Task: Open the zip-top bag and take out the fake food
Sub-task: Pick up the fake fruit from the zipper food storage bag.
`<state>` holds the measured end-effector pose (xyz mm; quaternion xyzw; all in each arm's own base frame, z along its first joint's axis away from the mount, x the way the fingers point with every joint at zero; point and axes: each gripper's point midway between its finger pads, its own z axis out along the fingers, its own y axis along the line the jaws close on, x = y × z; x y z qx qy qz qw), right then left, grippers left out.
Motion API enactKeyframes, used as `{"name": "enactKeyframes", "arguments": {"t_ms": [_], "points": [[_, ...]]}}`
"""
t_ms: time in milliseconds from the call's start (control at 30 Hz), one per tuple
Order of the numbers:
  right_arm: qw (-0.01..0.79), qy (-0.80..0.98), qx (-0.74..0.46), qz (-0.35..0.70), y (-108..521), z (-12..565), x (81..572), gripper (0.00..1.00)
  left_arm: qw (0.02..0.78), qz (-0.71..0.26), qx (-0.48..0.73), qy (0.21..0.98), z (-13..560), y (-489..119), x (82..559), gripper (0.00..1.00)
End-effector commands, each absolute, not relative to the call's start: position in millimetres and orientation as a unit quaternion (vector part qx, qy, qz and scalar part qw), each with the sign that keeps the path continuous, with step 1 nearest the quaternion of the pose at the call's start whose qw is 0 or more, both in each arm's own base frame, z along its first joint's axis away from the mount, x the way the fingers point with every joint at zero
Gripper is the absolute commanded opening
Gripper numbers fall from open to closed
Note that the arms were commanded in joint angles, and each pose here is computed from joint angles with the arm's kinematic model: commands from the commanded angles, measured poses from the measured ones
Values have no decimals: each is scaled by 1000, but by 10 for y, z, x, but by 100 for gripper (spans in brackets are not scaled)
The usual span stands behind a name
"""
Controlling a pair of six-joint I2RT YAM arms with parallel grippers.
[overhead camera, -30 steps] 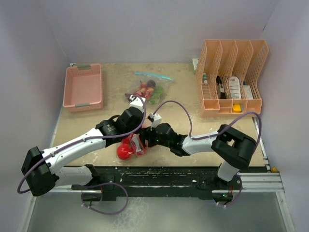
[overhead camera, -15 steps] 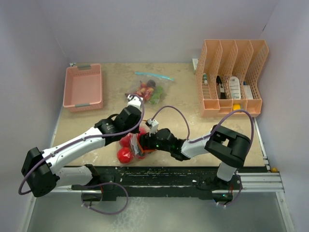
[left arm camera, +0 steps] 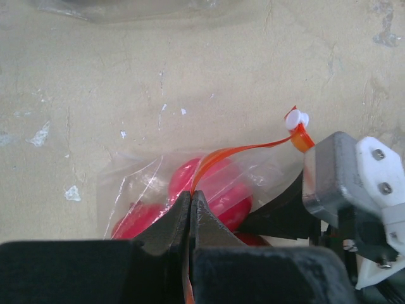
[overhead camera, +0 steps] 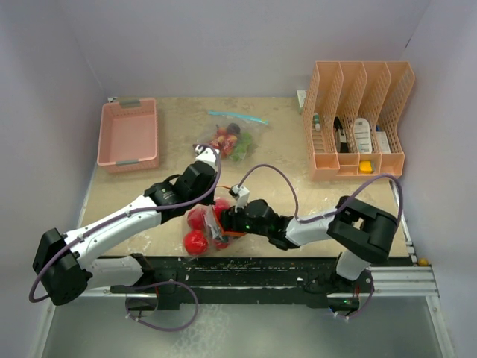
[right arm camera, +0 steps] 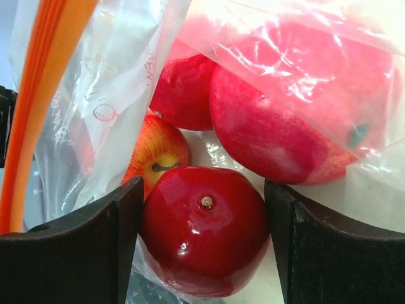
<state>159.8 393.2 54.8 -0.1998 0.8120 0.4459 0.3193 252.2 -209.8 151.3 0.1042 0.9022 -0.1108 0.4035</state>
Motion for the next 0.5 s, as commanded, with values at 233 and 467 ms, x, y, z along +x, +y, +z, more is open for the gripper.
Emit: {"name": "enactKeyframes", "arguments": {"t_ms": [233, 467], "points": [[392, 848, -99, 342, 3470, 986, 2061, 44, 426, -190, 98, 879, 1611, -2410, 2641, 0], [429, 846, -22, 317, 3065, 1211, 2531, 45, 419, -225, 101, 874, 1582, -2537, 2607, 0]]}}
